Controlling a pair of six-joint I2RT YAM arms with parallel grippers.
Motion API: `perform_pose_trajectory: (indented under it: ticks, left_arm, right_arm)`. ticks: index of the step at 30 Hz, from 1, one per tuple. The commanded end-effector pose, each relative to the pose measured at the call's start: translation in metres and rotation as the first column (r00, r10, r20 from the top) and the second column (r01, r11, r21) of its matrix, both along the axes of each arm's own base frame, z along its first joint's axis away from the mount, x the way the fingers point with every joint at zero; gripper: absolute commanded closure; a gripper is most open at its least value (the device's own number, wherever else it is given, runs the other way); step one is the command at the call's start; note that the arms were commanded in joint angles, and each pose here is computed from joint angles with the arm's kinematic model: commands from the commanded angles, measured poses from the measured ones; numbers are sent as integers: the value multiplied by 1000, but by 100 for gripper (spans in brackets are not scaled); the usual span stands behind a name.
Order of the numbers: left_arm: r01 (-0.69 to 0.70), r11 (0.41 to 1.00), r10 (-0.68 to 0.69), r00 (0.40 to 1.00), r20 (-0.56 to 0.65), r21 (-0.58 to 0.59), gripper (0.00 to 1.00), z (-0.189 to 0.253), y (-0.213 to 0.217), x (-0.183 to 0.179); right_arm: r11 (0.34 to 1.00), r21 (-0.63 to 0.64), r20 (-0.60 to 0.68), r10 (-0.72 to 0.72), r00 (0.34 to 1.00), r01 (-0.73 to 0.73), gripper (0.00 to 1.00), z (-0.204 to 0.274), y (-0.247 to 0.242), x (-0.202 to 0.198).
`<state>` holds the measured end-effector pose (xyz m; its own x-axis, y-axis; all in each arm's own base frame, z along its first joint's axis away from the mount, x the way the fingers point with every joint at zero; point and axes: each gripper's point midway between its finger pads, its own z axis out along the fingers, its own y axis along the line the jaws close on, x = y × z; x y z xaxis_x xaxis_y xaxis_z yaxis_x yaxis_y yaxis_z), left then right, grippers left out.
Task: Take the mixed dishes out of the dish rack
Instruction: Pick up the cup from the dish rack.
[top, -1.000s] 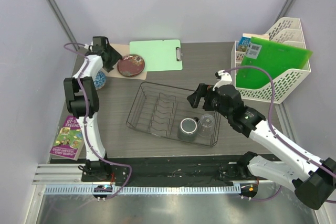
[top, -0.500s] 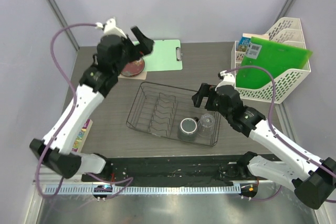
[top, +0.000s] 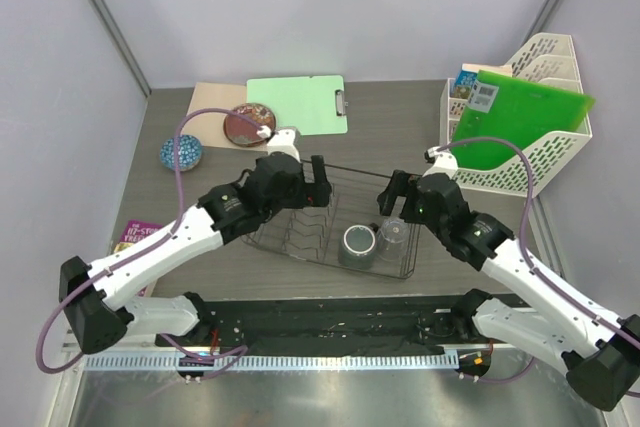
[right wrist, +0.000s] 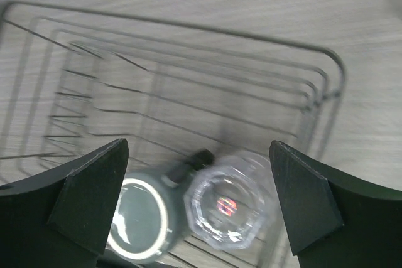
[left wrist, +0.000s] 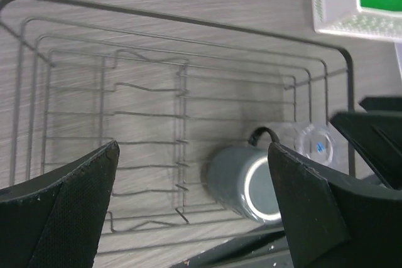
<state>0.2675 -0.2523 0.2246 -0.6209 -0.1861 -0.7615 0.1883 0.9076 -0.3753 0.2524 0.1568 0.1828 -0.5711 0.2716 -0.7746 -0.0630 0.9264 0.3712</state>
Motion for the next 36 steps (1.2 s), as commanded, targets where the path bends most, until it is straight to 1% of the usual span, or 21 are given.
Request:
perform_pose_trajectory:
  ticks: [1,2,3,5,6,10,16,20,27,36]
  left_arm:
    - [-13,993,3,996,91,115,0,20,-8,-4]
    - [46,994,-53,997,63,103,0,16,-21,-13]
    - [68,993,-74,996,56,99,0,13,-27,-18]
    - [89,992,-93,994,49,91,0,1,-38,-24]
    - [108,990,-113,992,50,87,0,-1,-44,-31]
    - [126,987,-127,992,10,100,0,-21,-52,-39]
    - [122,987,-122,992,-2,104,0,-30,-52,-45]
    - [112,988,-113,994,0,105,0,-29,-49,-45]
    - [102,990,-102,995,-10,100,0,-33,-45,-47]
    - [94,988,-91,995,-26,124,0,-41,-39,-49]
  right_arm:
    - [995,-75,16,-70,997,71,0,-2,-32,-15]
    - [994,-76,22,-77,997,78,0,0,-35,-17]
    - [993,-87,11,-78,997,79,0,-1,-38,-21]
    - [993,-87,9,-75,997,76,0,2,-40,-25]
    - [994,-92,-9,-61,998,60,0,0,-40,-29]
    - [995,-100,-57,0,998,-5,0,-7,-29,-40]
    - [985,-154,-75,62,995,-73,0,-16,-9,-49]
    - [981,-183,-89,51,995,-67,0,-27,-5,-48]
    - [983,-184,-57,11,998,-22,0,-28,0,-34]
    - [966,-254,-148,10,989,-47,0,-65,8,-32]
